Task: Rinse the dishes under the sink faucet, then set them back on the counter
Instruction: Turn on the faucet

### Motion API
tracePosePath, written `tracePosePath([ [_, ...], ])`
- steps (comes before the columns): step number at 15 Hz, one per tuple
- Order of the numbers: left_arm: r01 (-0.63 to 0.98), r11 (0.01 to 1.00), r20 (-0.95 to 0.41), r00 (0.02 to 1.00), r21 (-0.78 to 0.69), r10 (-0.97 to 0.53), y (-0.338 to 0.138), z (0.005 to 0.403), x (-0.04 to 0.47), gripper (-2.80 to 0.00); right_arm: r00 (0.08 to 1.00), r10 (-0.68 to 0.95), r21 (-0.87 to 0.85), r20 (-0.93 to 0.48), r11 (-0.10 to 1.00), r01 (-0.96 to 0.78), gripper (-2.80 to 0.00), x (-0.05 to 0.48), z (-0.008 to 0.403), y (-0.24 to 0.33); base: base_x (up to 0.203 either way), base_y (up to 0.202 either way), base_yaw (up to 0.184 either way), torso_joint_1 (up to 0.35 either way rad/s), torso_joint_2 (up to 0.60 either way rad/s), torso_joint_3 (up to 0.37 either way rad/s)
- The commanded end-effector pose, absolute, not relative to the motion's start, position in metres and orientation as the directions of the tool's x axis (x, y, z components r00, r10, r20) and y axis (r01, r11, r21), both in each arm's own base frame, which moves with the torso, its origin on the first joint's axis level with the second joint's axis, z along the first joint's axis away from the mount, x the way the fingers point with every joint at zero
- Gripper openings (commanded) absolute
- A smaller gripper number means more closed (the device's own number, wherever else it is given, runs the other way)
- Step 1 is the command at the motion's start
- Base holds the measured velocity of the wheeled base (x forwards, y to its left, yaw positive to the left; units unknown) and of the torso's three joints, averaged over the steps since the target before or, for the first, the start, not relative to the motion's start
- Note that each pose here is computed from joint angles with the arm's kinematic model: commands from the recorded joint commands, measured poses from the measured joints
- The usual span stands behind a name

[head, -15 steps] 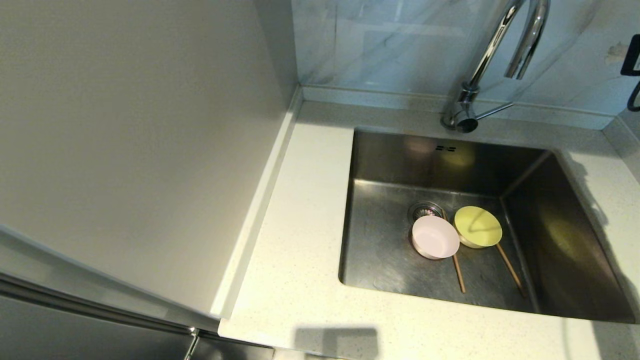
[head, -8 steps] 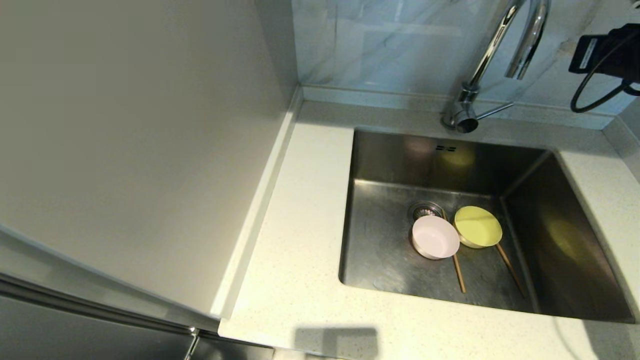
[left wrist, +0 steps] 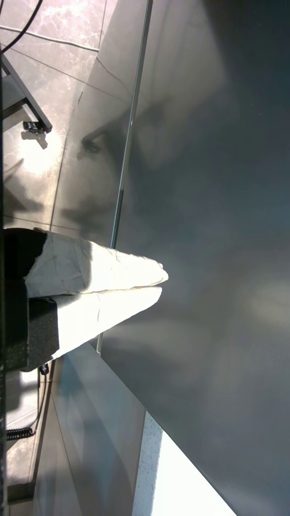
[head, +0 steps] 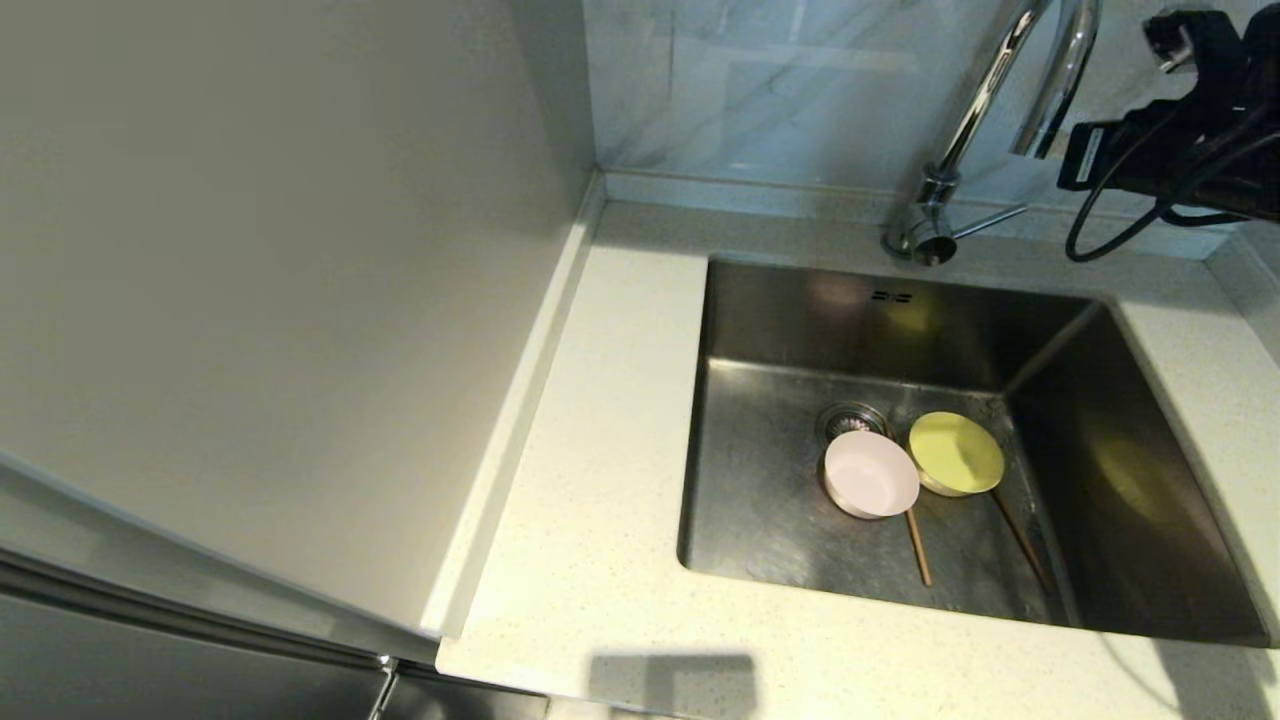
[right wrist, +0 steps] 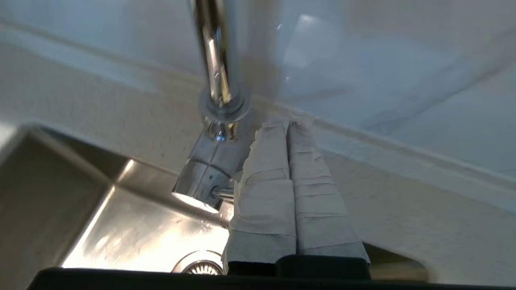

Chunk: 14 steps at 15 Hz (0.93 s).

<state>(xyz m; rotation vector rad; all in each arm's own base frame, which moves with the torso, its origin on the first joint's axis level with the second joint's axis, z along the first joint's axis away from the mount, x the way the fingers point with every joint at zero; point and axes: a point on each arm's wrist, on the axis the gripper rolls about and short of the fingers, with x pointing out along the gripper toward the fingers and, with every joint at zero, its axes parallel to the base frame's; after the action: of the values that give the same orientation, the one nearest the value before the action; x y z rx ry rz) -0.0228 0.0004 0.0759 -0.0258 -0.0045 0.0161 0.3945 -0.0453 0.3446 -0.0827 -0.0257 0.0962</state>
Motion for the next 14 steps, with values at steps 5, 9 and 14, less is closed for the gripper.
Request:
tracePosePath([
  [5,-0.017,1.000,0.008,1.000,-0.026,0.017,0.000,0.076,-0.023,-2.80,0.997,0.077,-0.085,0.015,0.993,-0.075,-2.80,0.429,0.321,-0.042,0.000,0.000,0.000,0.000,0.00,0.000],
  [9,-0.017,1.000,0.008,1.000,-0.026,0.017,0.000,0.076,-0.023,-2.80,0.998,0.040,-0.089,0.042,0.995,-0.036,-2.80,0.435,0.317,-0.044,0.000,0.000,0.000,0.000,0.00,0.000],
  [14,-0.017,1.000,0.008,1.000,-0.026,0.017,0.000,0.076,-0.023,-2.80,0.999,0.035,-0.119,0.023,0.992,-0.032,-2.80,0.438,0.312,-0.045,0.000,0.000,0.000,0.000,0.00,0.000],
])
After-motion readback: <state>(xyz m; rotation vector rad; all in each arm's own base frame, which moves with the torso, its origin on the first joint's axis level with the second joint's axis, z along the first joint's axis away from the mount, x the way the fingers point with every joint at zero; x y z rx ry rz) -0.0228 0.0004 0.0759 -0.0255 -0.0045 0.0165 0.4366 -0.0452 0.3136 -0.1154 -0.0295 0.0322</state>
